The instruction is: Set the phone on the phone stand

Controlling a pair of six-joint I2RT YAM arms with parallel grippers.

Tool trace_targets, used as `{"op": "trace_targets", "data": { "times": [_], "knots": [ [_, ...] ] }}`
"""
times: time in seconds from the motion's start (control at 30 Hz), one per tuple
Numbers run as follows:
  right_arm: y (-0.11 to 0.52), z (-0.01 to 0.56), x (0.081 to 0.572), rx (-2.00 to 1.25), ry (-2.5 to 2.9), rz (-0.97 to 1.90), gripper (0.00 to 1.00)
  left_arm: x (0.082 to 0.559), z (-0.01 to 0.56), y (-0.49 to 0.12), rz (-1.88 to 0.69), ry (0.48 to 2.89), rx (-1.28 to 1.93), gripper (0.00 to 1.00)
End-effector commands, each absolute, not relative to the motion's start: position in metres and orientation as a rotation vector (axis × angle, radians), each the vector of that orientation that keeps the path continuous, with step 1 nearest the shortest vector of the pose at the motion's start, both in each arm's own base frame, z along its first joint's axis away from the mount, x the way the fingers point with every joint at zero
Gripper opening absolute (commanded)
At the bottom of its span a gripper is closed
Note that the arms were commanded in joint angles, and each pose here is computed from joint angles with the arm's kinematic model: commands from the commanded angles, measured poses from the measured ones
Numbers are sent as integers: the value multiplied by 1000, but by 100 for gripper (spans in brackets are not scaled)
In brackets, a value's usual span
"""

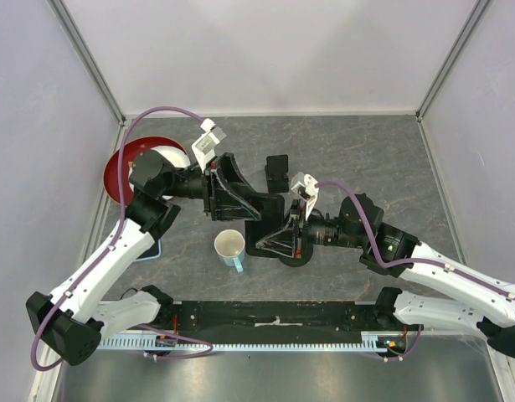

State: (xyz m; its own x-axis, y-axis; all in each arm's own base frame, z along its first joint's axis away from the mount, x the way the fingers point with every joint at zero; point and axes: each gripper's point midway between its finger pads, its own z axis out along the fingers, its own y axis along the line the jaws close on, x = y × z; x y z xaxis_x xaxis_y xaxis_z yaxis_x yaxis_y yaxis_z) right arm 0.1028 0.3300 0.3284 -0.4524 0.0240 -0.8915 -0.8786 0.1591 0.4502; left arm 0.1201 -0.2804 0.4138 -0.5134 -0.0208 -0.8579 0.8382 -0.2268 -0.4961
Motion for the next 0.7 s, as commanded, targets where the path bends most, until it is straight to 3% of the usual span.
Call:
{"op": "trace_targets", "data": {
  "times": [0.0, 0.17, 0.43, 0.53, 0.67],
  "knots": [
    [331, 370, 108, -763, 1466, 1443, 0, 121, 412, -285, -1852, 1480, 977, 55],
    [335, 366, 112, -757, 1484, 1437, 0, 126, 408, -289, -1821, 1517, 959, 46],
    [342, 354, 116, -753, 1529, 1422, 0, 127, 408, -294, -1768, 1516, 952, 40],
    [340, 355, 116, -744, 1527, 1419, 0, 127, 406, -294, -1759, 1515, 954, 30],
    [341, 351, 118, -740, 1548, 1410, 0, 128, 408, -293, -1728, 1497, 951, 2]
  ]
}}
